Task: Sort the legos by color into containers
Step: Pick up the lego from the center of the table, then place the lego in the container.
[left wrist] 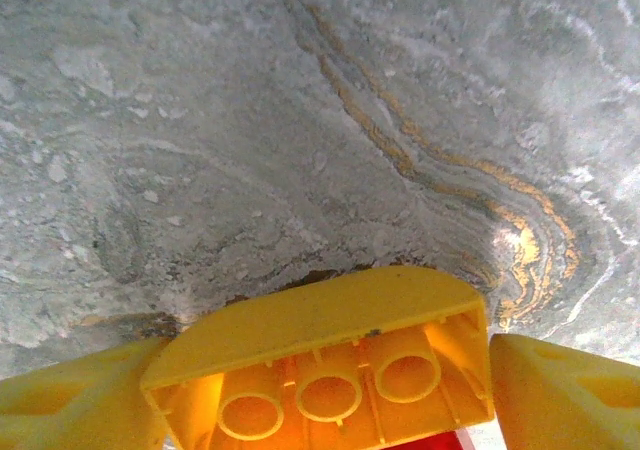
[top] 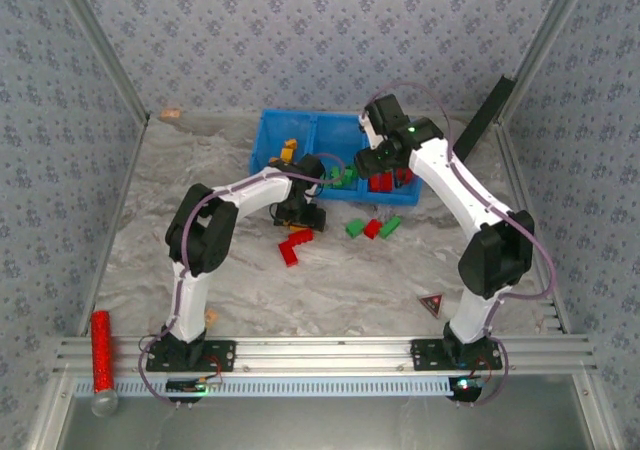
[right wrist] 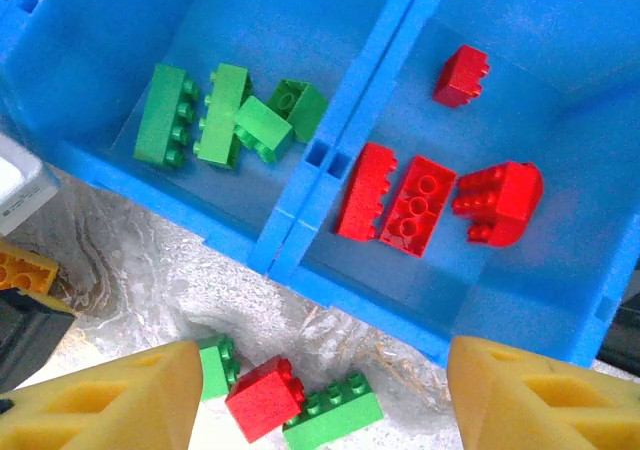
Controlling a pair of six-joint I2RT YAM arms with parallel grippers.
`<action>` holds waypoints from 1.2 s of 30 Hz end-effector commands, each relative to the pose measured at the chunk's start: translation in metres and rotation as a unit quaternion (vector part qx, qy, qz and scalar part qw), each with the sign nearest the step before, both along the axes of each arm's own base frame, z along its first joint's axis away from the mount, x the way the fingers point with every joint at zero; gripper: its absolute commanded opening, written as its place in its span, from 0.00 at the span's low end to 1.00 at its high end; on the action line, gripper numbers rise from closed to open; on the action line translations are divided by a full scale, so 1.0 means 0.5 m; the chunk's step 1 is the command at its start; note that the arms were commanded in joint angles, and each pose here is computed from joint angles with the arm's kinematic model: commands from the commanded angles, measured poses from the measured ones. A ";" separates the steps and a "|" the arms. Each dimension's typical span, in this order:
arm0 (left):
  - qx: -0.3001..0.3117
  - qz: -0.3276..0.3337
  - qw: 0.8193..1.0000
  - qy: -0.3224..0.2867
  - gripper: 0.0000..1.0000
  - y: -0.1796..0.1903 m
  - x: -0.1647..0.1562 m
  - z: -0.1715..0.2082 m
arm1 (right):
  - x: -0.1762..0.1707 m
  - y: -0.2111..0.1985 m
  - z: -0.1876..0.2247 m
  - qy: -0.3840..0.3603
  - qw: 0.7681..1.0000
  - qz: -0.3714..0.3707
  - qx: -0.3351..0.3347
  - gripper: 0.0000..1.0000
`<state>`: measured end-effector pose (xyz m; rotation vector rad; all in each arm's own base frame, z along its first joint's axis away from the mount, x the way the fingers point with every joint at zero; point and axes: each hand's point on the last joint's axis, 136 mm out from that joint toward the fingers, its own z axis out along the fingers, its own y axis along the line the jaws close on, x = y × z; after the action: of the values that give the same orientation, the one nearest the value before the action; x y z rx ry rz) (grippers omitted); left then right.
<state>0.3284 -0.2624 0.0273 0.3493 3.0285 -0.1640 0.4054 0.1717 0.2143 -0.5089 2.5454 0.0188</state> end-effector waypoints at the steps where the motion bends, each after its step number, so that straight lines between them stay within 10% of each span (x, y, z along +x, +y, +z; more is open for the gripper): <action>1: 0.018 0.004 1.000 0.010 0.76 0.013 -0.017 -0.012 | -0.017 -0.023 0.014 0.001 0.999 -0.029 0.013 0.67; 20: -0.006 -0.017 0.998 -0.056 0.60 0.027 0.037 0.121 | -0.171 -0.012 -0.109 0.092 0.985 -0.087 0.120 0.66; 36: -0.041 -0.010 0.983 -0.178 0.58 0.061 0.161 0.324 | -0.099 0.043 -0.185 0.115 0.949 -0.229 0.182 0.42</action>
<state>0.3977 -0.2406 0.1715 0.3449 2.6968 -0.2308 0.3417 0.1901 0.1193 0.1296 2.7756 0.3863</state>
